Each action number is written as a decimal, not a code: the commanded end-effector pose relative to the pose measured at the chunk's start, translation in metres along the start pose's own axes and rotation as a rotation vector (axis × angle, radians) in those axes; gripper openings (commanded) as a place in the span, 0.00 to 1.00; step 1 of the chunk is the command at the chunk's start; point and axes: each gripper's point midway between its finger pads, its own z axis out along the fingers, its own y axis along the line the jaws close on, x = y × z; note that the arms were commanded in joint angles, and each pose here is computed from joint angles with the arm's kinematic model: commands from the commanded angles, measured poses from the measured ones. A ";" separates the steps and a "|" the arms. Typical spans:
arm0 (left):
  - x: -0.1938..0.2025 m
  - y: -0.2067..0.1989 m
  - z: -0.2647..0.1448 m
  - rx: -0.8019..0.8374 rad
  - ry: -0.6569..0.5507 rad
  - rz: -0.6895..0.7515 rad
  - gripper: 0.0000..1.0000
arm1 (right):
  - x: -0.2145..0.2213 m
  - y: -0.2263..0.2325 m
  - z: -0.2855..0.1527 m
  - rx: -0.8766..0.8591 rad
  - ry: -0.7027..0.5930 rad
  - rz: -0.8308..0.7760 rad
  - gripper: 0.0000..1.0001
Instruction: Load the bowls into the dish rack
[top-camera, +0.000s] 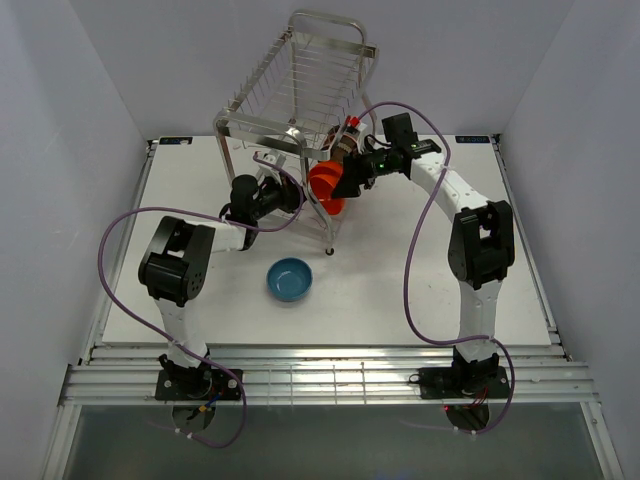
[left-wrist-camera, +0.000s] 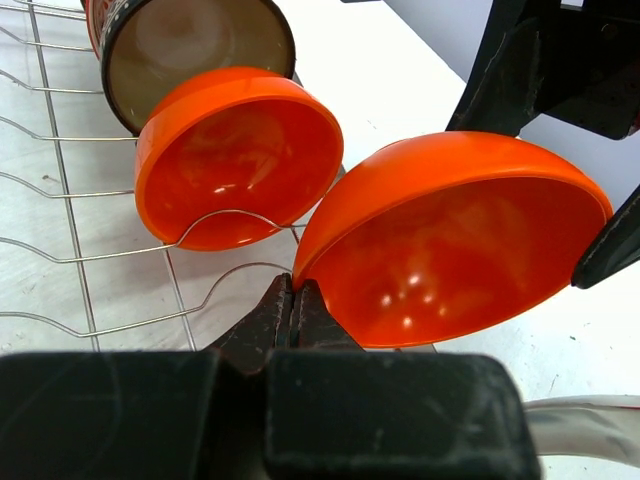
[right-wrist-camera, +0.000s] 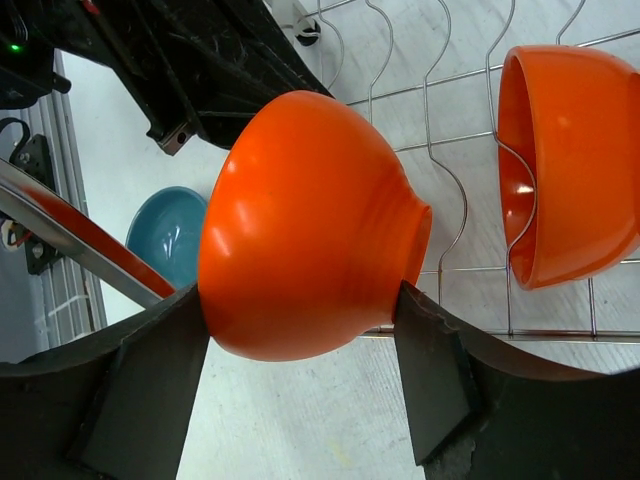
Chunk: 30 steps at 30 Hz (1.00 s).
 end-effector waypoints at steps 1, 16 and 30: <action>-0.054 -0.022 -0.004 0.034 -0.107 0.062 0.00 | -0.019 0.009 -0.008 -0.002 -0.022 -0.046 0.49; -0.057 -0.006 -0.018 -0.049 -0.074 0.034 0.80 | -0.025 -0.020 -0.013 0.138 0.005 -0.194 0.11; -0.032 -0.029 -0.063 -0.083 0.025 -0.013 0.78 | -0.039 -0.019 -0.011 0.137 -0.005 -0.255 0.09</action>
